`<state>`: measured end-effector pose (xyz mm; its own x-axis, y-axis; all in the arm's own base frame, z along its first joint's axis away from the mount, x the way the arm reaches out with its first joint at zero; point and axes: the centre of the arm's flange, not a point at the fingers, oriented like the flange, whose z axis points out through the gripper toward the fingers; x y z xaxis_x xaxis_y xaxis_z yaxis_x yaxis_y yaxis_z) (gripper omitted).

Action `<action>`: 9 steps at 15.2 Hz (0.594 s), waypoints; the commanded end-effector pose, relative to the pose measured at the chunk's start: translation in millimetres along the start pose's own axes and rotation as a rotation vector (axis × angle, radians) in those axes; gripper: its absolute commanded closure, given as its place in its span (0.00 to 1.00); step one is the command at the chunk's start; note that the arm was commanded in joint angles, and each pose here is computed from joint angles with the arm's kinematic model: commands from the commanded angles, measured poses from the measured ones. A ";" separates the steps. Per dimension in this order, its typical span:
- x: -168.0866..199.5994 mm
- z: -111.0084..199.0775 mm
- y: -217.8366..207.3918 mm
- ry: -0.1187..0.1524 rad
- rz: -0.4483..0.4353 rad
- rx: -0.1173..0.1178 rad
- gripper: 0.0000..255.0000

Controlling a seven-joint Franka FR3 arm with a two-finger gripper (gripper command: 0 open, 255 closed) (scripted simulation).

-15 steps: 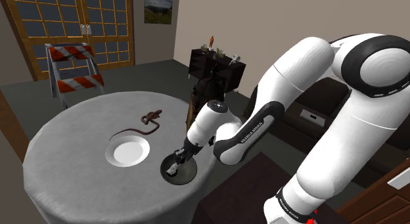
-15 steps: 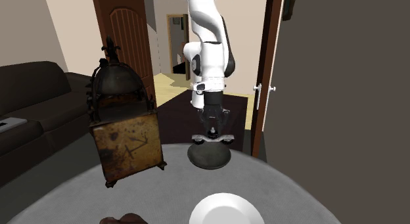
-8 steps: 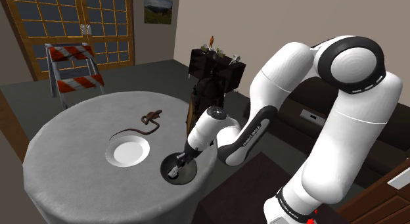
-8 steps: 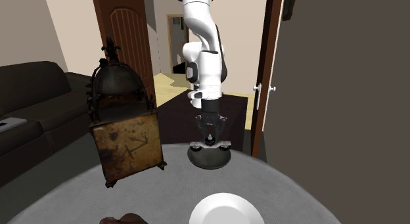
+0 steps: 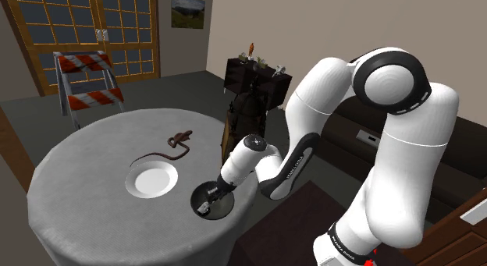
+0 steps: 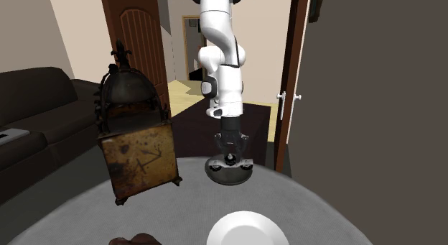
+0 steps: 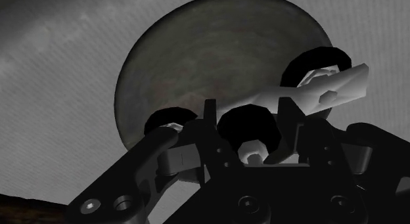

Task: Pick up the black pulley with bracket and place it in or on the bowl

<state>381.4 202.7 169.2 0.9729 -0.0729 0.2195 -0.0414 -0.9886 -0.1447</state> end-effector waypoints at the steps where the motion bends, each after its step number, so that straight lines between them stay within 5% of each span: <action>1: -1.5 3.9 4.2 -0.010 0.005 -0.015 1.00; 5: -1.5 3.9 4.3 -0.010 0.005 -0.014 1.00; 6: -1.0 3.7 4.5 -0.010 0.005 -0.014 0.00; 9: -1.3 3.6 4.2 -0.010 0.005 -0.014 0.00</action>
<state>380.8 199.2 164.9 0.9749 -0.0764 0.2093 -0.0492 -0.9900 -0.1321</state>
